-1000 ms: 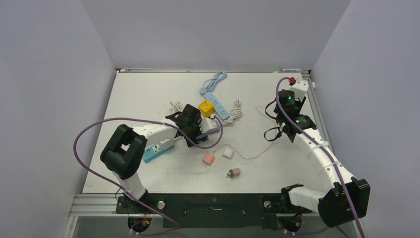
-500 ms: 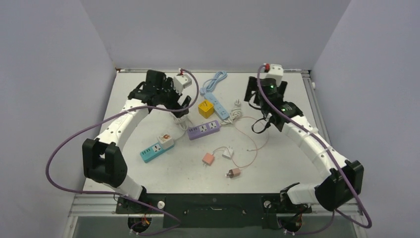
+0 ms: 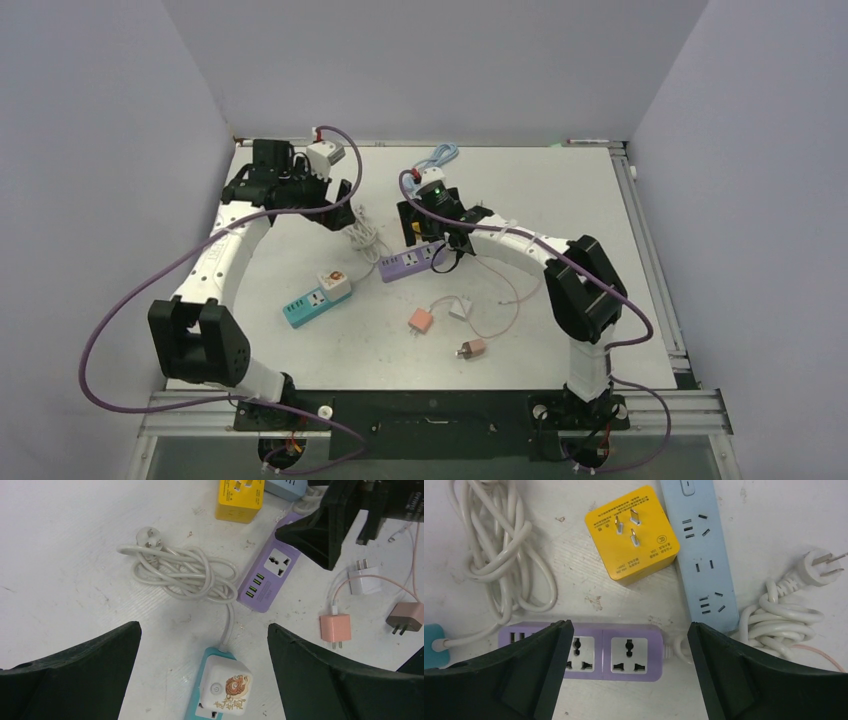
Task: Insert the plug
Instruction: Pick up the plug from the center of the board.
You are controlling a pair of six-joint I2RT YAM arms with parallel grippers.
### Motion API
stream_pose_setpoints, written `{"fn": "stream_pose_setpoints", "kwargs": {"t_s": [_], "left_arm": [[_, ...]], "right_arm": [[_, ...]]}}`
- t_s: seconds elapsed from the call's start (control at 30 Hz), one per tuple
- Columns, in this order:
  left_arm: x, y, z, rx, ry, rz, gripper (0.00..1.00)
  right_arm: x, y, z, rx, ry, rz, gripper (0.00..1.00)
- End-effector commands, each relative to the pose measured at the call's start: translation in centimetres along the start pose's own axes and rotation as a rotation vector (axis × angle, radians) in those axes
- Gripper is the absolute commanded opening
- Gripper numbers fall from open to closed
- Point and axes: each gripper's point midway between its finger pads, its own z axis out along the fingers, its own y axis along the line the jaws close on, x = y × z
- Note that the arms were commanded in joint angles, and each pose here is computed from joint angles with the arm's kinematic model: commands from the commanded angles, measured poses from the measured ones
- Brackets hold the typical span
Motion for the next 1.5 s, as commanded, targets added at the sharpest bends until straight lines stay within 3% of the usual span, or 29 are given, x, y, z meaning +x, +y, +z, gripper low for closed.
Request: {"fn": "stream_pose_setpoints", "kwargs": {"t_s": [0.0, 0.23, 0.57, 0.83, 1.17, 1.4, 1.47], "left_arm": [[-0.3, -0.8, -1.8, -0.01, -0.039, 0.014, 0.96], [0.4, -0.9, -2.0, -0.021, -0.035, 0.014, 0.96], [0.8, -0.3, -1.3, -0.029, -0.025, -0.01, 0.96], [1.5, 0.3, -1.0, -0.049, -0.006, -0.012, 0.96], [1.7, 0.4, -1.2, -0.056, -0.006, -0.009, 0.96], [1.5, 0.5, -1.4, -0.062, -0.011, -0.006, 0.96], [1.3, 0.5, -1.6, -0.066, -0.015, -0.005, 0.96]], "right_arm": [[-4.6, 0.9, 0.6, -0.083, -0.144, -0.013, 0.9], [-4.5, -0.3, 3.2, -0.068, -0.157, -0.026, 0.9], [-3.5, 1.1, 5.8, -0.091, -0.143, -0.037, 0.99], [-3.9, 0.8, 6.5, -0.062, -0.175, -0.036, 0.85], [-3.9, 0.7, 7.4, -0.042, -0.17, -0.079, 0.88], [-2.6, 1.4, 7.8, -0.054, -0.147, -0.092, 0.7], [-2.3, 1.4, 7.7, -0.052, -0.145, -0.093, 0.56]]}}
